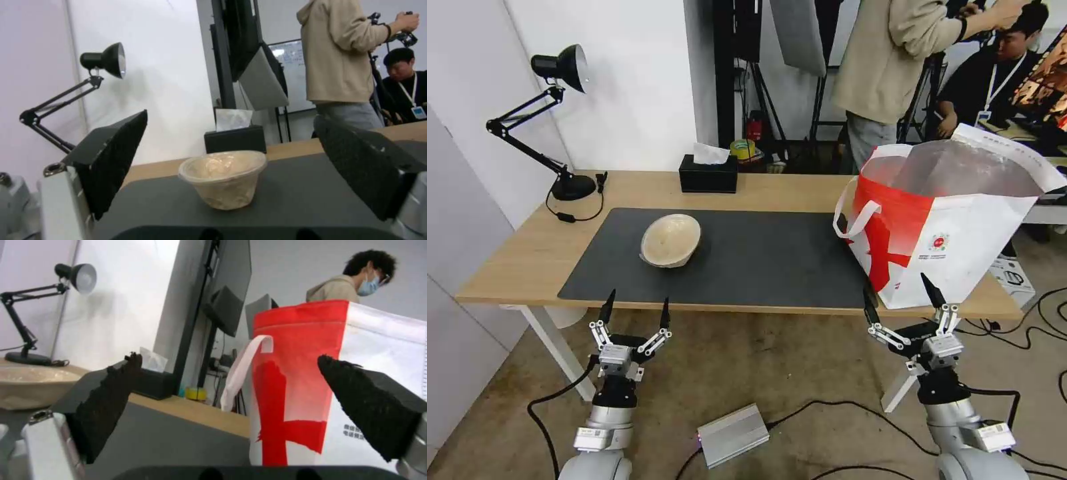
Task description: Pick up the trash from the table and place it into the takeout bag.
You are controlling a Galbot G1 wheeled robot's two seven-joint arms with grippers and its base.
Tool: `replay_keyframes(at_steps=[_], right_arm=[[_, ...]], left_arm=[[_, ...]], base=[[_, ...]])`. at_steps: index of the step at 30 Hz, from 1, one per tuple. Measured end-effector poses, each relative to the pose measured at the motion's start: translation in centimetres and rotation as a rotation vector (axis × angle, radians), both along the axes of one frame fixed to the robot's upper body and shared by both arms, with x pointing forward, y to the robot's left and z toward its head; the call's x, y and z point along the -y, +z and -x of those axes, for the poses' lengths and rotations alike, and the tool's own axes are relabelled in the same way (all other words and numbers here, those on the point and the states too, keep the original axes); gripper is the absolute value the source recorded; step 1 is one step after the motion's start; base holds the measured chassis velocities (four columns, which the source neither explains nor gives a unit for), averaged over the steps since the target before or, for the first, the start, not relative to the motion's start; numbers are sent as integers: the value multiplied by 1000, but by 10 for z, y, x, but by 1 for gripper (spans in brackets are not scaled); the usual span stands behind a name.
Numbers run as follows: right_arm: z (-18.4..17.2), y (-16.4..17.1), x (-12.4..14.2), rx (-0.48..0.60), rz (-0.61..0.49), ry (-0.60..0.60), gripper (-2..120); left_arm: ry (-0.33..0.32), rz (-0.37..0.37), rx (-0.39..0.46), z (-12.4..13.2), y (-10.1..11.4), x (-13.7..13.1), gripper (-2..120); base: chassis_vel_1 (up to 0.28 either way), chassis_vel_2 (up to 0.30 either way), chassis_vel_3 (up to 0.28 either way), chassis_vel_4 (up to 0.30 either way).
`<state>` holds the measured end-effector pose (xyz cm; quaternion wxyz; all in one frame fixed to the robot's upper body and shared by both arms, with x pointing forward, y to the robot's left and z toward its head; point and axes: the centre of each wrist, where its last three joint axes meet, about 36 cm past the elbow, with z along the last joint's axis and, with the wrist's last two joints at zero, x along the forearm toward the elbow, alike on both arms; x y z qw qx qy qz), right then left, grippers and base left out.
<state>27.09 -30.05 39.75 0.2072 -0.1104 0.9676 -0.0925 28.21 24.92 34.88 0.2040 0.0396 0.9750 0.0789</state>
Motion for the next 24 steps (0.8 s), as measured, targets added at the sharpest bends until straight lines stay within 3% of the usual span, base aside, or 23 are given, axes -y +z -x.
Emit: replay_keyframes(at_steps=[24], right_arm=[[2, -9, 11, -20, 50, 39, 100]], left_arm=[[-3, -9, -8, -1, -4, -4, 100]], base=[[0, 0, 0, 0]])
